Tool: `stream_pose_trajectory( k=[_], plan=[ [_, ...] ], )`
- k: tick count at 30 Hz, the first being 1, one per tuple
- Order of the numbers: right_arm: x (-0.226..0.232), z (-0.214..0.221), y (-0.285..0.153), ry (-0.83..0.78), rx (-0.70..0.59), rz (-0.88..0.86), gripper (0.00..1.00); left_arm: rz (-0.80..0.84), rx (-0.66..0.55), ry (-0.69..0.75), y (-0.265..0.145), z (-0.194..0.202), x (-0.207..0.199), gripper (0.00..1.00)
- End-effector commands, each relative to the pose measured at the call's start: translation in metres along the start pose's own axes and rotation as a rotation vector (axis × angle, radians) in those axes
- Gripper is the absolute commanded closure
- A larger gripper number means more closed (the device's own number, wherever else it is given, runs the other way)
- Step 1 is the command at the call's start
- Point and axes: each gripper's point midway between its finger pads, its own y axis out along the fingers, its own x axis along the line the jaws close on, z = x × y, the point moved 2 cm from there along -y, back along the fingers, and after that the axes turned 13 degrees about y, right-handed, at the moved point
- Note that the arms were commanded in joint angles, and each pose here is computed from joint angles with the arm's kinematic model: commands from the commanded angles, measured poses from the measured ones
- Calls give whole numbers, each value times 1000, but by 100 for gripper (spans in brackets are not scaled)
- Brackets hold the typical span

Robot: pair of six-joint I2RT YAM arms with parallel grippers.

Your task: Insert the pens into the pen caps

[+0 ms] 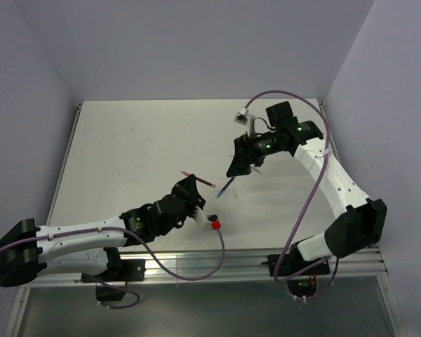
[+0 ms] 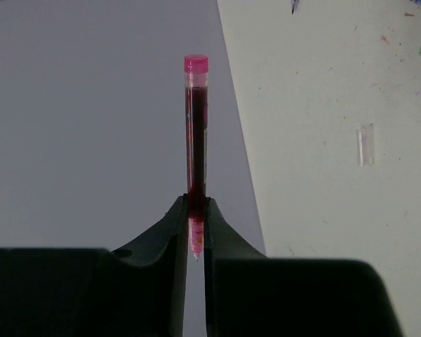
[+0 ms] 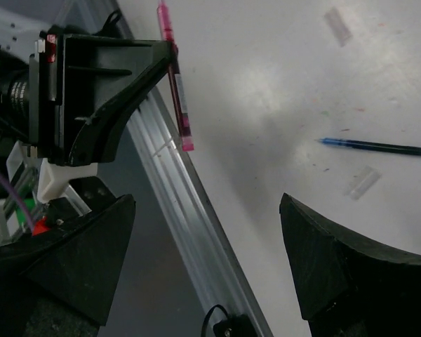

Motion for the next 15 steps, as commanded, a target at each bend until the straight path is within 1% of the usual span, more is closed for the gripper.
stream_pose_trajectory(
  k=[1,3,5,6,11,14,15],
  plan=[
    [11,13,24,-32,87,-66,11,-199,-26,139,-13,-7,31,100],
    [18,15,35,-40,127,-99,13,-200,-33,185,-14,-13,25,100],
    [25,14,40,-30,145,-137,15,-201,-34,176,-14,-15,25,100],
    [27,12,44,-27,158,-154,19,-205,-31,166,-14,-15,27,100],
    [31,18,58,-1,218,-204,25,-242,-18,130,-13,-15,39,100],
    [34,26,66,-10,254,-212,31,-247,-19,122,-12,-15,41,100],
    [36,27,67,-13,260,-220,35,-250,-19,121,-12,-15,42,100]
  ],
)
